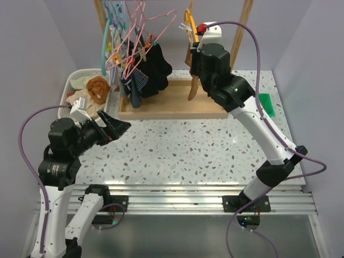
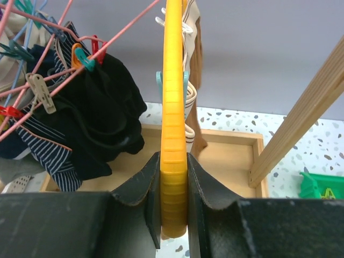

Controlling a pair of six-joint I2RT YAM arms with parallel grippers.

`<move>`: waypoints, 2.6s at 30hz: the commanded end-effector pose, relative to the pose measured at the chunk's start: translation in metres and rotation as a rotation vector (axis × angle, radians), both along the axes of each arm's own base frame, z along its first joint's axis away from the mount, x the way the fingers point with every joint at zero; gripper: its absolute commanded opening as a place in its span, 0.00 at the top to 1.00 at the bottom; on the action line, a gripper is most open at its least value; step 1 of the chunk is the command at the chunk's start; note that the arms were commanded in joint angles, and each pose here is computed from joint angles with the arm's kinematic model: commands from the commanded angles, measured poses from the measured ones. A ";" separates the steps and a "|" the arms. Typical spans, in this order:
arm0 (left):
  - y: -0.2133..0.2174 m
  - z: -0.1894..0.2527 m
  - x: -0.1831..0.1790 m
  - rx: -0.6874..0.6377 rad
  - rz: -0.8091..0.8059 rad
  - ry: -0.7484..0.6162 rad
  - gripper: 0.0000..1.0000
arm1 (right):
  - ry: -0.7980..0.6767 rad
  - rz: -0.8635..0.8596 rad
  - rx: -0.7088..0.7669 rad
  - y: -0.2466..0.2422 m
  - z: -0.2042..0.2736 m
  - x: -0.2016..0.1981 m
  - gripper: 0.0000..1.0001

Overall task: Remove the underwear clipped to the hanger
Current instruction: Pick up the hanger from the clothesline, then remove the underwear from the hanger.

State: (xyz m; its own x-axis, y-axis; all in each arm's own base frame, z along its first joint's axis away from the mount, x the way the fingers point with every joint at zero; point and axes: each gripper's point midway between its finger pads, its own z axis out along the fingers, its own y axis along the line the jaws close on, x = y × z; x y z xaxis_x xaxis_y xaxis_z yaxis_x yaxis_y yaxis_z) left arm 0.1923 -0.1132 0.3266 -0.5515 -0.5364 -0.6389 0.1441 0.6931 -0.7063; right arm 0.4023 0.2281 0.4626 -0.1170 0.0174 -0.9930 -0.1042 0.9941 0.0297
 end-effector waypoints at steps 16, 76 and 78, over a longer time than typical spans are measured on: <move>-0.014 0.019 0.022 -0.026 -0.081 -0.101 0.00 | -0.336 0.063 0.223 -0.038 0.114 -0.051 1.00; -0.177 -0.154 0.025 -0.272 -0.376 0.641 0.00 | 0.422 0.475 0.252 -0.071 -0.174 -0.245 1.00; -0.182 -0.158 0.033 -0.286 -0.357 0.670 0.00 | 0.422 0.467 0.230 -0.074 -0.177 -0.245 1.00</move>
